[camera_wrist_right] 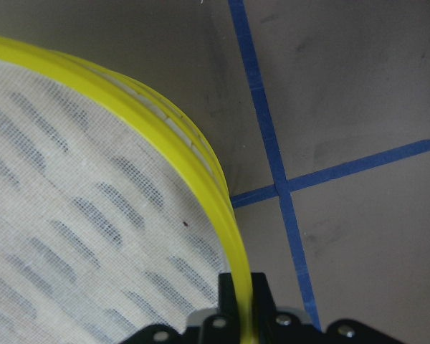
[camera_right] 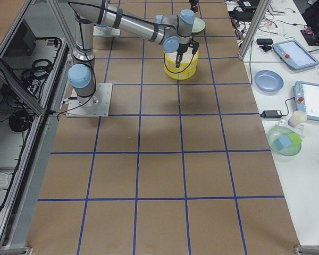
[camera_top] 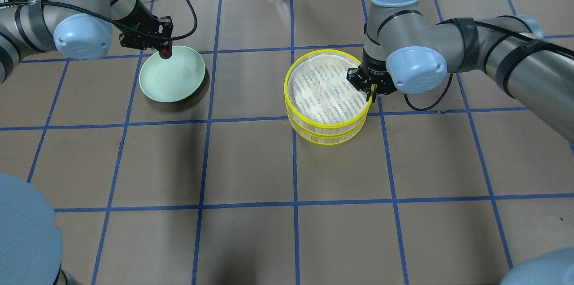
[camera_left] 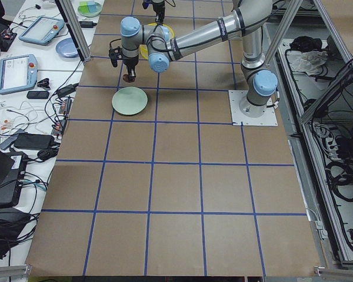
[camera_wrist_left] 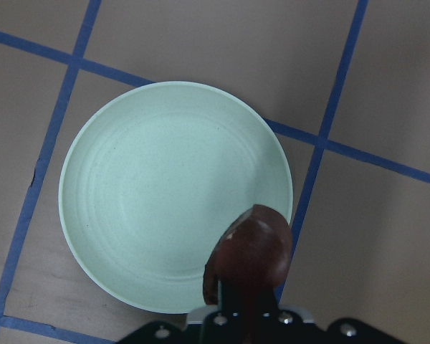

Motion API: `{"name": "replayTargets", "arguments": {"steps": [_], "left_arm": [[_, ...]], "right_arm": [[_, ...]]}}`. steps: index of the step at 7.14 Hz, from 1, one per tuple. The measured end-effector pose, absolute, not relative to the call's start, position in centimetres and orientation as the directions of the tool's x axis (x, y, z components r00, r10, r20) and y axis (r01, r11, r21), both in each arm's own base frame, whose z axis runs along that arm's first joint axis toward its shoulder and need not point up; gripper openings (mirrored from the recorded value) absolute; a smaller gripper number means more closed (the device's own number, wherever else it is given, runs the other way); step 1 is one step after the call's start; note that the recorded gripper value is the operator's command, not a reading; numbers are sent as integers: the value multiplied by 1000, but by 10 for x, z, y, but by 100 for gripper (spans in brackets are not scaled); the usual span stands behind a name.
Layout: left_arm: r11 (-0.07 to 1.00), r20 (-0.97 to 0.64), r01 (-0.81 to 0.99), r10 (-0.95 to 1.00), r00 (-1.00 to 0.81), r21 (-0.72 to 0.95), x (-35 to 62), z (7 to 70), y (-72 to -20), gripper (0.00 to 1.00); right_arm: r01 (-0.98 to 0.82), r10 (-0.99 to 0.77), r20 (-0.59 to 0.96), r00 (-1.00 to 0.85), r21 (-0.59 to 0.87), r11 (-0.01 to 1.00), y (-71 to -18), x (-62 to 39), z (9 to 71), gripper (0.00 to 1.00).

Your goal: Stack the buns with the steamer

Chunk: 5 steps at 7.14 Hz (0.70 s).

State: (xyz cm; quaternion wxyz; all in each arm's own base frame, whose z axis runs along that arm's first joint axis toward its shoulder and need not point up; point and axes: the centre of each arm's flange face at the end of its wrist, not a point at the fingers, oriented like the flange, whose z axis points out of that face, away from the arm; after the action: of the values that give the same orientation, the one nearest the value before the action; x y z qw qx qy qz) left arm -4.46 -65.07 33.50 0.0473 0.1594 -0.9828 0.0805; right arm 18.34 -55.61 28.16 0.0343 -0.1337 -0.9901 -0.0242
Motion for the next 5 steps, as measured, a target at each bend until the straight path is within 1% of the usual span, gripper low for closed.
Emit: {"name": "replayTargets", "arguments": {"steps": [1, 2, 3, 4, 5], "left_arm": [[936, 120, -322, -307, -944, -144, -46, 336, -651, 0], [936, 121, -322, -306, -944, -144, -48, 336, -651, 0], [936, 122, -320, -304, -945, -145, -50, 336, -650, 0], [937, 125, -318, -302, -945, -146, -52, 338, -650, 0], [932, 150, -332, -311, -938, -146, -56, 341, -650, 0]], "right_arm": [[267, 264, 83, -961, 37, 963, -556, 183, 281, 25], [268, 264, 87, -961, 38, 963, -556, 182, 280, 31], [269, 265, 89, -960, 38, 962, -556, 182, 279, 75], [269, 265, 89, -960, 37, 962, -556, 182, 279, 100], [266, 263, 88, -961, 33, 963, -557, 181, 281, 100]]}}
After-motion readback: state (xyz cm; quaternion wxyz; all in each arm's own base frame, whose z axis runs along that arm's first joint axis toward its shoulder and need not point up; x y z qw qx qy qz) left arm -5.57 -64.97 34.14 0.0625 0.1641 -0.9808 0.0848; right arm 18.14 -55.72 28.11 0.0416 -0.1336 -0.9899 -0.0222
